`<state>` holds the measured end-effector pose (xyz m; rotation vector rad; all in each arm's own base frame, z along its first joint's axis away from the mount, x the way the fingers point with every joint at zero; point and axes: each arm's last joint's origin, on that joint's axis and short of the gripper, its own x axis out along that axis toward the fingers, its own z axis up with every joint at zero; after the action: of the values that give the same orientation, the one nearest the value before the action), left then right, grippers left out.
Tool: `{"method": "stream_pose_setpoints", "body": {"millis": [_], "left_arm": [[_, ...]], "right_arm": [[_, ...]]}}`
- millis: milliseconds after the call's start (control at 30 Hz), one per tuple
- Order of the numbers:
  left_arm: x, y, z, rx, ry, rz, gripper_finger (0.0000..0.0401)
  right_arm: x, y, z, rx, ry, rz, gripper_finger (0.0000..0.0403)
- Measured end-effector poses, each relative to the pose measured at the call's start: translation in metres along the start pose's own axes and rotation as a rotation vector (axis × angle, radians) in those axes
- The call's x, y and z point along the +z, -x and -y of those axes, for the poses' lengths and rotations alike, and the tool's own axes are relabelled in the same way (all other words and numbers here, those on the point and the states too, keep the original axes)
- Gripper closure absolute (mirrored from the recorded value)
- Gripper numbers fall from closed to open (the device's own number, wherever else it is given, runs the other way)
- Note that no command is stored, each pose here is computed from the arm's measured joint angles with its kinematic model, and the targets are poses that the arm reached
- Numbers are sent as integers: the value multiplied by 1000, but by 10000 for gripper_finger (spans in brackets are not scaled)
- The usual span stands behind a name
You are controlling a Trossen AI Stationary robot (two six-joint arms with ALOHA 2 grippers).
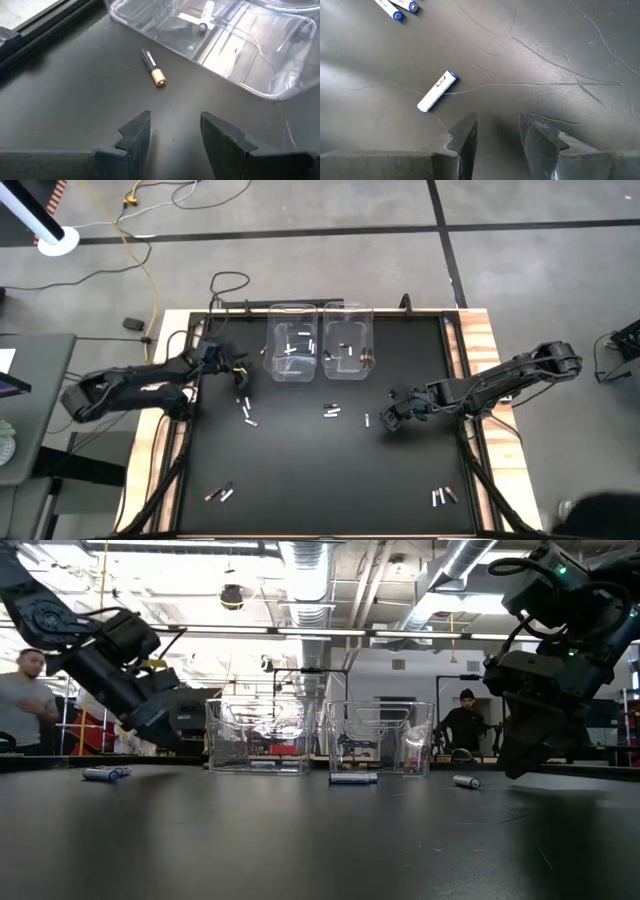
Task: Sort batteries
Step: Put the black battery into the right transparent bin
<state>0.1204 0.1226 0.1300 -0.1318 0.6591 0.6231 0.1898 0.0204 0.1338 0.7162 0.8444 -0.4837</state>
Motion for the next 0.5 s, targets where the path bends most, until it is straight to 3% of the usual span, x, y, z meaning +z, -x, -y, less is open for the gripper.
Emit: {"method": "stream_pose_setpoints", "body": {"millis": [500], "left_arm": [[-8, -38, -3, 24, 8, 7, 232]], "right_arm": [[0, 0, 0, 1, -19, 1, 239]]}}
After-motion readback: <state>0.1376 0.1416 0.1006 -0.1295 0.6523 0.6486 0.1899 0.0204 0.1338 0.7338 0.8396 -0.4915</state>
